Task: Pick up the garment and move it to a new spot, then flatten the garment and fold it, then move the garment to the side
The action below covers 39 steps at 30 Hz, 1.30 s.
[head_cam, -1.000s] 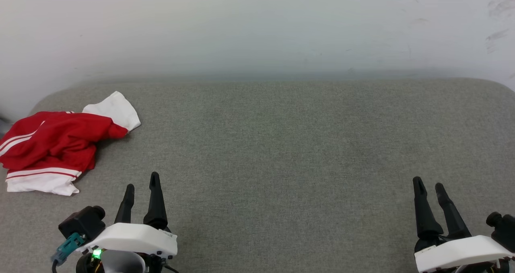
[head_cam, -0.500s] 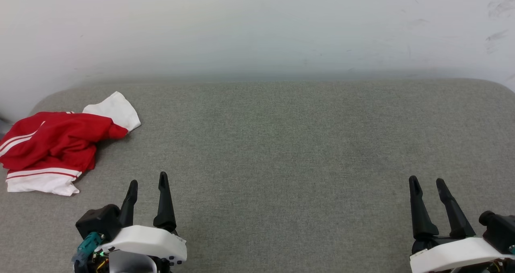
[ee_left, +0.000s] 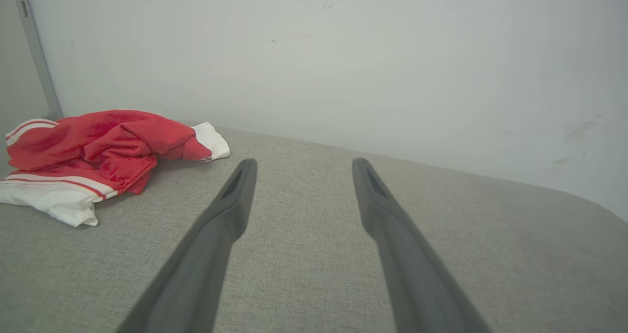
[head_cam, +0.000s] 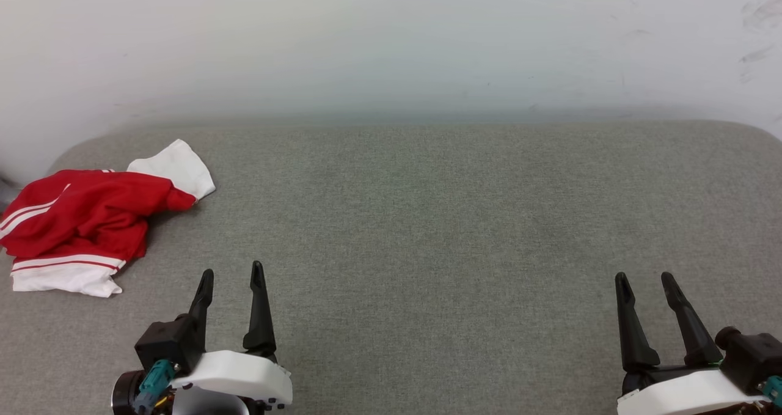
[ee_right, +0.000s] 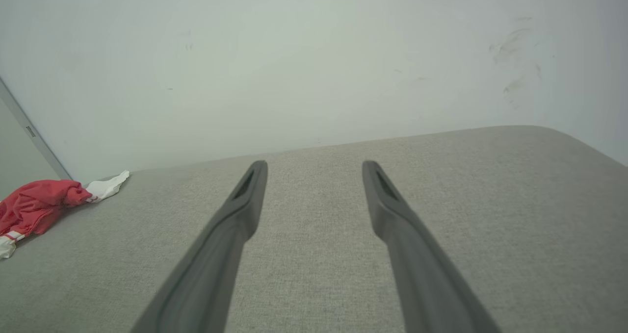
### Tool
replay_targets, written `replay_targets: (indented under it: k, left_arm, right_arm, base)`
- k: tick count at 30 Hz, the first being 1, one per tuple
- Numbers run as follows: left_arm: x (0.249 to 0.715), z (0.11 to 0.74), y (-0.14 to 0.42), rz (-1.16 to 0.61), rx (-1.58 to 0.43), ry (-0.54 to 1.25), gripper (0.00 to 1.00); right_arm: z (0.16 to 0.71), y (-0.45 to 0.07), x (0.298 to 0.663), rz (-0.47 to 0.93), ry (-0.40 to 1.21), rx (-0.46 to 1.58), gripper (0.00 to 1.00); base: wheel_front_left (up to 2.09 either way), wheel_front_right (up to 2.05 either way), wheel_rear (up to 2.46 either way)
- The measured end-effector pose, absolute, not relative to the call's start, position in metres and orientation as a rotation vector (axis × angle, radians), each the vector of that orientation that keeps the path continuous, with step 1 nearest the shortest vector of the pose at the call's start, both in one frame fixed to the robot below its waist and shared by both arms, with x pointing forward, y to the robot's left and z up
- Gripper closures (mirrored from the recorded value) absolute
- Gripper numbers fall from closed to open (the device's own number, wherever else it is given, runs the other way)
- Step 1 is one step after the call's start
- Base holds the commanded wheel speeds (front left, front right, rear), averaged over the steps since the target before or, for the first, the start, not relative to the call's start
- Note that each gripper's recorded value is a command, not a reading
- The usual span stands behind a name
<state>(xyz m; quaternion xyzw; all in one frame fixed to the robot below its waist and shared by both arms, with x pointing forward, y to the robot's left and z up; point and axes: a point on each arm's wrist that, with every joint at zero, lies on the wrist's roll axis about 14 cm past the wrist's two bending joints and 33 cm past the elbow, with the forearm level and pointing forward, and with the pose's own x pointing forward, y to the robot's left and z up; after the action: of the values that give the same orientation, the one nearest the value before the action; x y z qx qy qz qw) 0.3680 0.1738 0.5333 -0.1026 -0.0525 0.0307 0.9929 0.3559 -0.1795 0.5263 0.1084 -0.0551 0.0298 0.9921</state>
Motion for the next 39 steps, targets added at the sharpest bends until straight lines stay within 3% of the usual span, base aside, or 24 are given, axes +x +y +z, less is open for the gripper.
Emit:
replay_targets:
  k: [39]
  left_arm:
    - [0.357,0.553,0.165,0.019,-0.021,-0.228,0.0]
  right_arm:
    - [0.543,-0.172,0.347,0.095,-0.198,0.023,0.0]
  base:
    - [0.0,0.0,0.0]
